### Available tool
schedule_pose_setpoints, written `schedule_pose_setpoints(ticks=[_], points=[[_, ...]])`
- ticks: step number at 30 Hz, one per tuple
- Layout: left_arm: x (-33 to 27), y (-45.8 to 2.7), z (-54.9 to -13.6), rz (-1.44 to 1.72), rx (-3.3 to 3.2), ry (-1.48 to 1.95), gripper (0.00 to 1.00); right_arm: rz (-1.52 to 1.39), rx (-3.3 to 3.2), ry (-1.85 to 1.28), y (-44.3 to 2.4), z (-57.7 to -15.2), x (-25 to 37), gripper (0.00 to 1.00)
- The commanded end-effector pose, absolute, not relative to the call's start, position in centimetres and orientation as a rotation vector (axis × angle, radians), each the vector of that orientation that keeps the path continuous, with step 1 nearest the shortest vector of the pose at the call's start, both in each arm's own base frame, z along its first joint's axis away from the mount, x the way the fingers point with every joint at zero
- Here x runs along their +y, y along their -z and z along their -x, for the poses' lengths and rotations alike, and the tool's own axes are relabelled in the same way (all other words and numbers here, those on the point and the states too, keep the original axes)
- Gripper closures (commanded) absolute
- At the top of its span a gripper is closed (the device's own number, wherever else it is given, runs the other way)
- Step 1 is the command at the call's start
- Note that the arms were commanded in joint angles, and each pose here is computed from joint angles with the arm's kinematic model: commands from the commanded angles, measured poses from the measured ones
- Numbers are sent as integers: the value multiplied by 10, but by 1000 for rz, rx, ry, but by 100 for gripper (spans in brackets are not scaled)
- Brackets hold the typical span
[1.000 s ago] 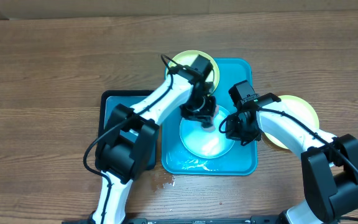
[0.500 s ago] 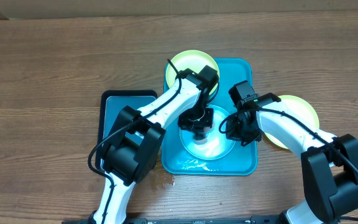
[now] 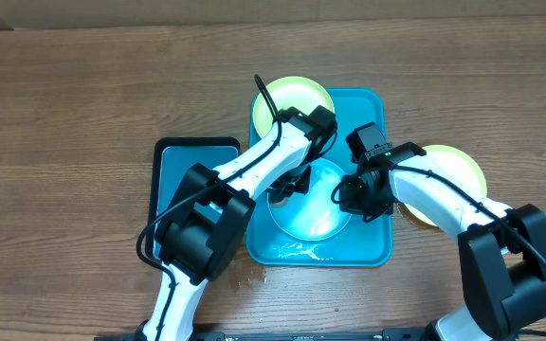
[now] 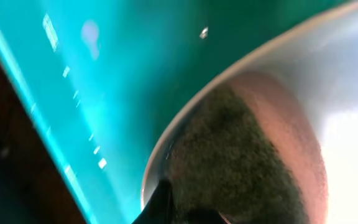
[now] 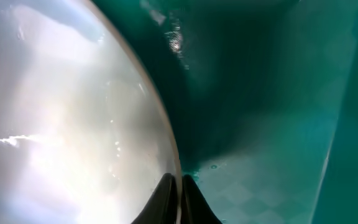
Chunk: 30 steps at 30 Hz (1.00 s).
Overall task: Clean dirty plates on tray and stack at the side
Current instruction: 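Scrub the light blue plate with the sponge in the left gripper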
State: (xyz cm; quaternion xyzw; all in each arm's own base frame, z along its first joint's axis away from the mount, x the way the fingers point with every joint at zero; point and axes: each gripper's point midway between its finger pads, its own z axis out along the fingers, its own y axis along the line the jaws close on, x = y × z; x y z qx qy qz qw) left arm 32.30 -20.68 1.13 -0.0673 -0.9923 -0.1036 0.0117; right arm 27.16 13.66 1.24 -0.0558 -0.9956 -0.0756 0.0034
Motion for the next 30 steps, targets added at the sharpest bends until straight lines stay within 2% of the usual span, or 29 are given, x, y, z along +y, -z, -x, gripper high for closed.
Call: schedule_pose_setpoints(ticks=[1, 10, 21, 24, 26, 30], points=[[-223, -3, -337, 223, -3122, 133, 96, 180, -3143, 95, -10, -270, 116, 96], [-285, 11, -328, 208, -3001, -388, 96, 180, -3139, 92, -10, -269, 116, 96], [-331, 10, -312, 269, -2806, -773, 96, 180, -3137, 90, -10, -268, 116, 96], [-306, 19, -309, 203, -2837, -591, 96, 180, -3136, 90, -10, -268, 116, 96], [-261, 30, -314, 117, -2915, -266, 96, 180, -3136, 90, -10, -268, 116, 96], [-217, 23, -325, 39, -2991, 36, 96, 180, -3137, 90, -10, -268, 116, 96]])
